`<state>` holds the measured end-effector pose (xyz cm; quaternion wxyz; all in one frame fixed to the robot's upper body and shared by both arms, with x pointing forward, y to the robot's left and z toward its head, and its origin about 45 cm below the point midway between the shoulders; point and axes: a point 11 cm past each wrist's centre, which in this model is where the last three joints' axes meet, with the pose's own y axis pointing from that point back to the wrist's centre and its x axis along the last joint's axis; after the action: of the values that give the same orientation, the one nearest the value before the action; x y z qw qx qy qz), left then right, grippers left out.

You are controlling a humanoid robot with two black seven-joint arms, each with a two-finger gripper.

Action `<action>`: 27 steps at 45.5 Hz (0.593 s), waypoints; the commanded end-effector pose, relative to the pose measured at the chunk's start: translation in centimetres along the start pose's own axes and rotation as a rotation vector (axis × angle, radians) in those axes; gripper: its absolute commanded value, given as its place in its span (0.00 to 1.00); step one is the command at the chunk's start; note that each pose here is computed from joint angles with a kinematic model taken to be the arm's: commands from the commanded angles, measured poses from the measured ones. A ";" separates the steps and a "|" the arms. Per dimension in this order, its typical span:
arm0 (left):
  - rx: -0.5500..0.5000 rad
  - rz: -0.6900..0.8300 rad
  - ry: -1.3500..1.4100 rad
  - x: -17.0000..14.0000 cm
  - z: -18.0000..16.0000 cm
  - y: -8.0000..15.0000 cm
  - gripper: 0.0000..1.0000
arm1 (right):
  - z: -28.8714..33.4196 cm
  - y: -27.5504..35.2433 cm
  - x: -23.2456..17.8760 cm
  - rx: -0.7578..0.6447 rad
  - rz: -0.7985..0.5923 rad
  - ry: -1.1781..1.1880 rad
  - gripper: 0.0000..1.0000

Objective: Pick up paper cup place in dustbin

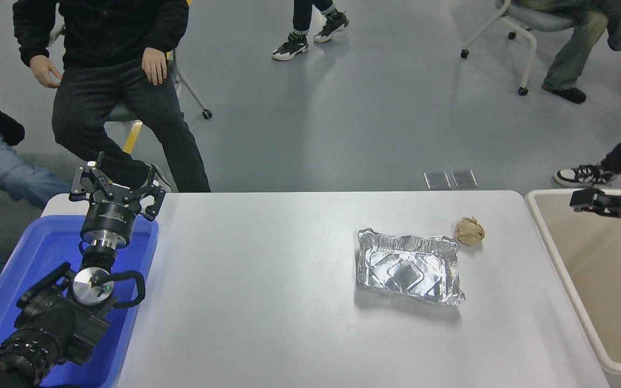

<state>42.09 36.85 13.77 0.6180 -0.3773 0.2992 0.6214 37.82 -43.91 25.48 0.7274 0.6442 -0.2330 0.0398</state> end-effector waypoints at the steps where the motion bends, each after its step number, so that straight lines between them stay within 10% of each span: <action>1: -0.001 0.000 0.000 0.0 0.0 0.0 0.99 | -5.8 5.0 0.1 0.075 -0.268 0.124 1.00; 27: 0.001 0.001 -0.001 0.0 0.0 0.0 0.99 | -14.2 9.4 3.4 0.046 -0.127 0.407 1.00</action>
<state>42.08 36.85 13.75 0.6177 -0.3767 0.2994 0.6220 40.64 -32.66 32.51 0.7330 0.6718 -0.0677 0.0827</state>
